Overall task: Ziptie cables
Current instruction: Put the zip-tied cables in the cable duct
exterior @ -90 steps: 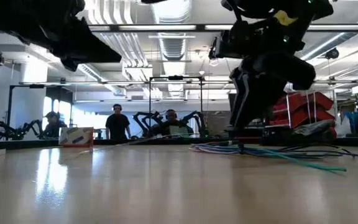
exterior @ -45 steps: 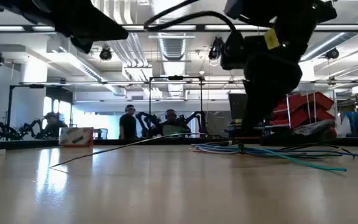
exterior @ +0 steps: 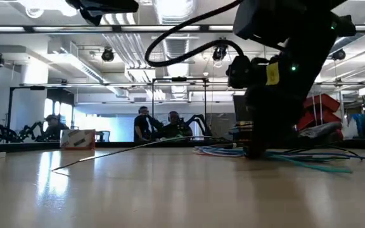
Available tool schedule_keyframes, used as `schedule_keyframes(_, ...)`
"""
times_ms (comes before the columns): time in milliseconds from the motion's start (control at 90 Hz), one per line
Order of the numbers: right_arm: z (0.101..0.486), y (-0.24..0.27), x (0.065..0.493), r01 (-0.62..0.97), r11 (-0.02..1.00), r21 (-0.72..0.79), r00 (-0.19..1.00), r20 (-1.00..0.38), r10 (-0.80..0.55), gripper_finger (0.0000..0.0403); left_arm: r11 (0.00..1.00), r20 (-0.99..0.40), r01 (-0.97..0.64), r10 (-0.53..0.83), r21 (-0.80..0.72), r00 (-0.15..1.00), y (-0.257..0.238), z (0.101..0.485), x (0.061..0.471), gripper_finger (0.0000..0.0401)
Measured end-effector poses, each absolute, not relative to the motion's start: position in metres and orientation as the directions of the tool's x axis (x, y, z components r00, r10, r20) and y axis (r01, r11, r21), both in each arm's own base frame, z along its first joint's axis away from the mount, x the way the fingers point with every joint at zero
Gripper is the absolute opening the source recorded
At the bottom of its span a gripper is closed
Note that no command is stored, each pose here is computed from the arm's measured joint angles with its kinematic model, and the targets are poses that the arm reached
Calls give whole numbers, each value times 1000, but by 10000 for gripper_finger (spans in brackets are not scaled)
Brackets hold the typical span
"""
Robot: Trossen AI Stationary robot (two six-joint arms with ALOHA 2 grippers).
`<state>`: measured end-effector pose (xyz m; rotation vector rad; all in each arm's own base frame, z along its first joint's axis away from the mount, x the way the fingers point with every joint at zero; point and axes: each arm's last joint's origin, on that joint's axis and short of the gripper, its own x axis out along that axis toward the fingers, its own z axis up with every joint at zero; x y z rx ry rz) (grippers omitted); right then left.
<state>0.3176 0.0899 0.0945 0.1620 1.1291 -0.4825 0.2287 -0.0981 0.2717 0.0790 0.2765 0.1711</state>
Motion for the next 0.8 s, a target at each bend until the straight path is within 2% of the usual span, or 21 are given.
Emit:
schedule_keyframes(167,90,91,322,434,894,-113,368,-883,-290,143,999,-332,-51,49,2,942,-100,254,225,0)
schedule_keyframes(389,89,91,322,451,885,-114,371,-878,-302,87,992,-399,-53,5,-110,917,-101,244,222,19)
schedule_keyframes(633,89,91,323,466,878,-108,377,-874,-308,14,931,-544,-162,-45,-326,838,-100,232,213,98)
schedule_keyframes(800,89,95,321,464,876,-133,391,-856,-338,12,898,-687,-208,-131,-387,715,-100,226,205,159)
